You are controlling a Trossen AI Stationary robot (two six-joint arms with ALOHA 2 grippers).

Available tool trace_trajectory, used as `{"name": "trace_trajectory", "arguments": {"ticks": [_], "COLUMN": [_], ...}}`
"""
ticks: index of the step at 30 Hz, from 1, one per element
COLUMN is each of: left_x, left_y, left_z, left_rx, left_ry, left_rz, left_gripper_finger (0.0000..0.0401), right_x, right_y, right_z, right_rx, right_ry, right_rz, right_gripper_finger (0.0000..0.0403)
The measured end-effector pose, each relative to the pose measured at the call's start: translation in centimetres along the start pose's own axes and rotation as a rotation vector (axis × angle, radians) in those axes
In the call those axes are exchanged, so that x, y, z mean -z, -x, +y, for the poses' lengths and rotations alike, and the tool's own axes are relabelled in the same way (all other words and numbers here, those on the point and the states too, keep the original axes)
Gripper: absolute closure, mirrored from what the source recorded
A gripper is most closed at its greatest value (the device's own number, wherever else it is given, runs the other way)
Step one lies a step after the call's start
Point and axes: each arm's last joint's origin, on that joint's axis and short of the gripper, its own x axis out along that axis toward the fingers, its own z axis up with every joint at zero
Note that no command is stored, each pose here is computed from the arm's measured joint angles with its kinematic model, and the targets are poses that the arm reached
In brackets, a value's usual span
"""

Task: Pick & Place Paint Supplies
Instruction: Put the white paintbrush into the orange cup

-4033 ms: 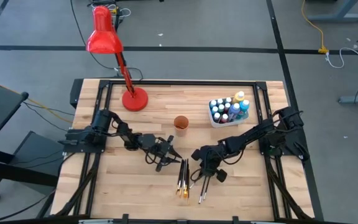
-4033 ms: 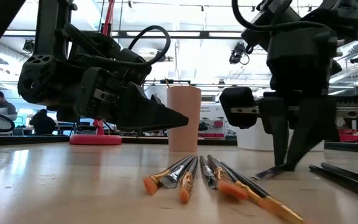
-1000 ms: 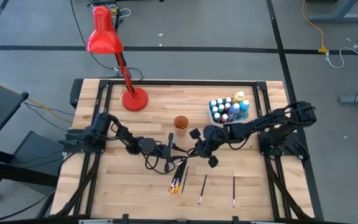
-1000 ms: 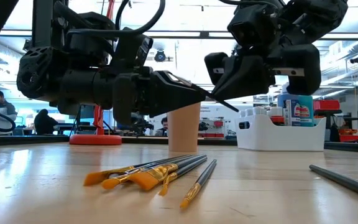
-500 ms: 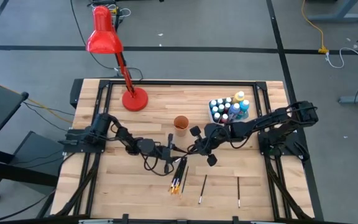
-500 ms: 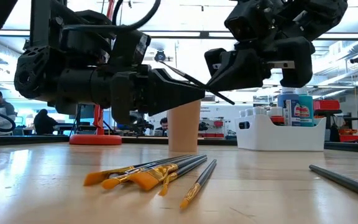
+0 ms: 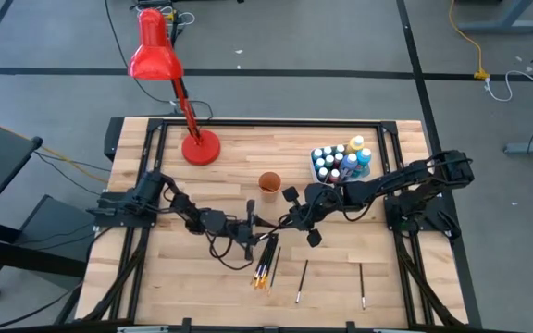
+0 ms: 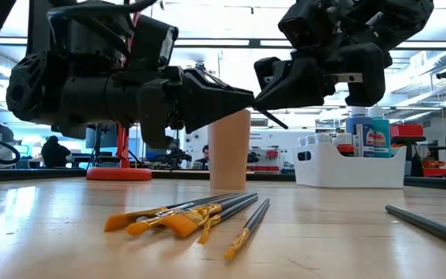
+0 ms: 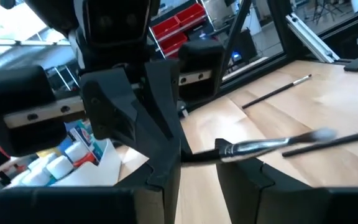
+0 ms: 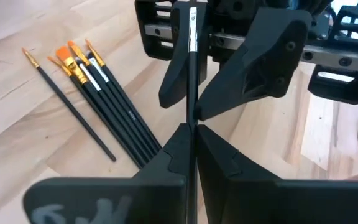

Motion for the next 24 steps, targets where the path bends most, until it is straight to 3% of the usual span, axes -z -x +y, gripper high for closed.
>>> {"name": "trace_trajectory", "arguments": {"ticks": [5,13,24], "left_x": [-0.18,-0.14,-0.95], "left_y": [0.08,0.1,0.06], "left_z": [-0.25,-0.24,0.2], "left_rx": [-0.007,-0.018,-0.046], "left_ry": [-0.022,-0.025,0.023], "left_rz": [-0.001,0.007,-0.002], "left_gripper_finger": [0.0299,0.0378,0.0377], "right_x": [0.03,0.17,-0.44], "right_y": [0.0,-0.02,-0.01], "right_z": [0.01,0.1,-0.22], "right_rx": [-0.001,-0.013,0.023], "right_ry": [-0.006,-0.015,-0.02], "right_rz": [0.003,0.014,-0.047], "right_gripper_finger": [0.0385,0.0386,0.0386]}}
